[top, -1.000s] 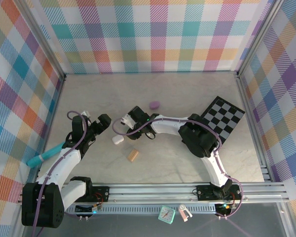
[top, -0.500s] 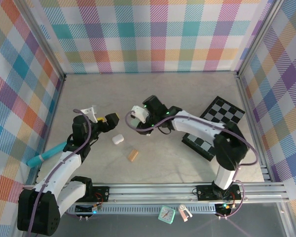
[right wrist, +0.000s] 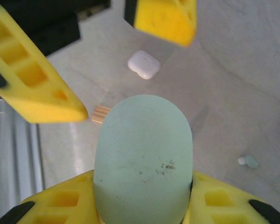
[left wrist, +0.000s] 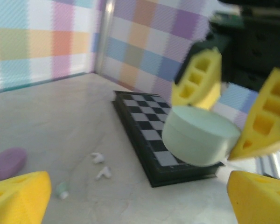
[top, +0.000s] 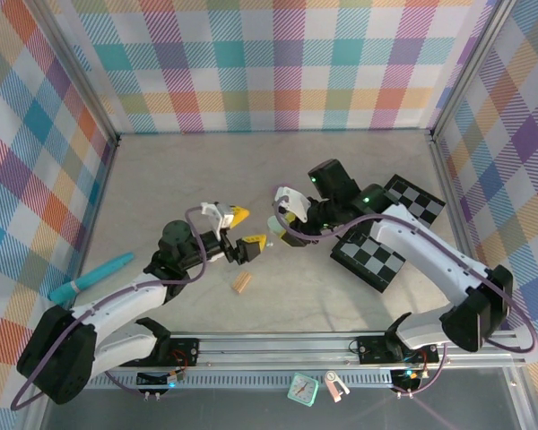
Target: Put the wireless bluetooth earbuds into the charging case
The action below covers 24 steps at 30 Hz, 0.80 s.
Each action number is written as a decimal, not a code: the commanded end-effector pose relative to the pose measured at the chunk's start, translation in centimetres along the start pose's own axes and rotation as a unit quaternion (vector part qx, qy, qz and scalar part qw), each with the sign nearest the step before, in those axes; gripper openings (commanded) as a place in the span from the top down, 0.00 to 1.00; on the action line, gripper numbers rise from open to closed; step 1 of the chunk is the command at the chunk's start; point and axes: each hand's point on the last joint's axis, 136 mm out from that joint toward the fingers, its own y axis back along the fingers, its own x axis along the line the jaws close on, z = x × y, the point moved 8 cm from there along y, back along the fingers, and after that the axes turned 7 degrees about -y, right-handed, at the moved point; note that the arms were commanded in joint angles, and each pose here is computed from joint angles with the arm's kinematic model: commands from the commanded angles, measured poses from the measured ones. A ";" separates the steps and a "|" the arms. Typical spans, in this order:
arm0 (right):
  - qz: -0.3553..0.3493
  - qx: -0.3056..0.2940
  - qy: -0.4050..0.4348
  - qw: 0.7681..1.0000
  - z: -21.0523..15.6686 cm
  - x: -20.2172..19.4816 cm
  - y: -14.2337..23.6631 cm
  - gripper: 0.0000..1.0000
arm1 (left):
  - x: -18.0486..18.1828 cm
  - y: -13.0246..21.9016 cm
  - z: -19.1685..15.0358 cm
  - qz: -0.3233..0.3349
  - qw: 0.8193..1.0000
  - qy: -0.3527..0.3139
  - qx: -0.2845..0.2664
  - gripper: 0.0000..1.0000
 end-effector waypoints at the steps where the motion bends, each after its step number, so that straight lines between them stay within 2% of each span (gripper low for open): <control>1: 0.064 -0.004 0.013 0.998 -0.5 2.0 1.6 0.71 | -2.2 -0.7 1.8 -0.109 0.989 -0.092 -0.039 0.15; 4: 0.086 -0.007 0.026 0.996 -0.5 2.8 2.6 0.71 | -3.0 -1.0 2.3 -0.151 0.981 -0.113 -0.042 0.31; 10: 0.106 -0.010 0.041 0.993 0.1 3.3 3.1 0.74 | -4.6 -1.3 2.4 -0.203 0.969 -0.138 0.002 0.32; 15: 0.104 -0.006 0.051 0.993 0.6 2.8 2.8 0.76 | -5.2 -1.6 3.2 -0.230 0.964 -0.137 0.005 0.33; 22: 0.109 -0.007 0.057 0.992 1.1 2.5 2.4 0.78 | -5.3 -2.0 3.8 -0.241 0.962 -0.125 0.005 0.49; 24: 0.107 -0.006 0.057 0.993 1.2 2.4 2.3 0.78 | -5.3 -2.1 3.9 -0.243 0.962 -0.122 0.005 0.50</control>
